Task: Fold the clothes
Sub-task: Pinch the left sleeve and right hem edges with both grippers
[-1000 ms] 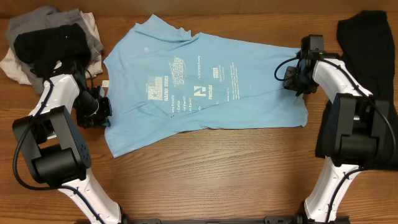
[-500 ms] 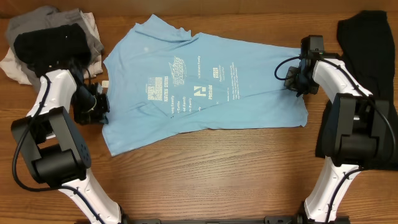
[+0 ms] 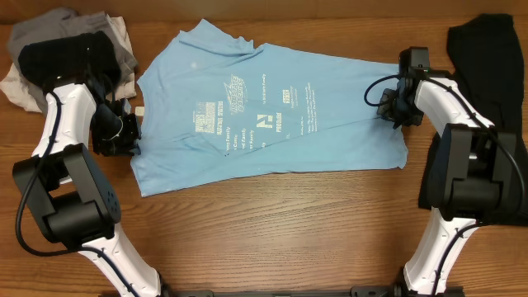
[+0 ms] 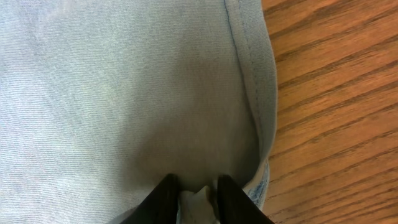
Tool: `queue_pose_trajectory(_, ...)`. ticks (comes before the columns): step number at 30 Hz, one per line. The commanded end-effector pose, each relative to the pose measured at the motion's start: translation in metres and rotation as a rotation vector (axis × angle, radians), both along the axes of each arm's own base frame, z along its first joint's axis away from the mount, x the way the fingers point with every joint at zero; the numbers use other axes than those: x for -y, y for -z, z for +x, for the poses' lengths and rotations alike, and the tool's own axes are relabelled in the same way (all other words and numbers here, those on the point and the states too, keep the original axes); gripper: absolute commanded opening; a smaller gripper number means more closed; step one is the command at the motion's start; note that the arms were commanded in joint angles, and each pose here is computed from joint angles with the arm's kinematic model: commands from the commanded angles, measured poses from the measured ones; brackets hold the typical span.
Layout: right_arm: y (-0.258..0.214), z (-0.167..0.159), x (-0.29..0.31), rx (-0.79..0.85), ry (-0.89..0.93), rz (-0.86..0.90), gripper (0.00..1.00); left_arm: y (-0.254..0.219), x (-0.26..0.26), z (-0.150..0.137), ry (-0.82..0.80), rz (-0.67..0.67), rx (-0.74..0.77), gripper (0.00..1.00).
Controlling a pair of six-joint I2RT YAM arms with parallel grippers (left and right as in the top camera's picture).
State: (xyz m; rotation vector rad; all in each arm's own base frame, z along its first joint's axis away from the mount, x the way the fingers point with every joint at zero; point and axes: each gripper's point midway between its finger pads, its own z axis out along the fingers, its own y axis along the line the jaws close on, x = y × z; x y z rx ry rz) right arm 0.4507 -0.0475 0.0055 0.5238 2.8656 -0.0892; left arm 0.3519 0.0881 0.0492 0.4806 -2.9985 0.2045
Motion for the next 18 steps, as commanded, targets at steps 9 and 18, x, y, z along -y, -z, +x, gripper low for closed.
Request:
queue_pose_trajectory(9,0.0036,-0.0008,0.0018,-0.007,0.008,-0.006,0.09,-0.0056,-0.0002,0.0056,-0.011,0.002,0.019,0.21)
queue_pose_trajectory(18,0.0039,-0.0019,0.0017,-0.011,0.007,-0.006,0.23,-0.0034,-0.0078,0.0022,-0.009,0.046,0.002,0.42)
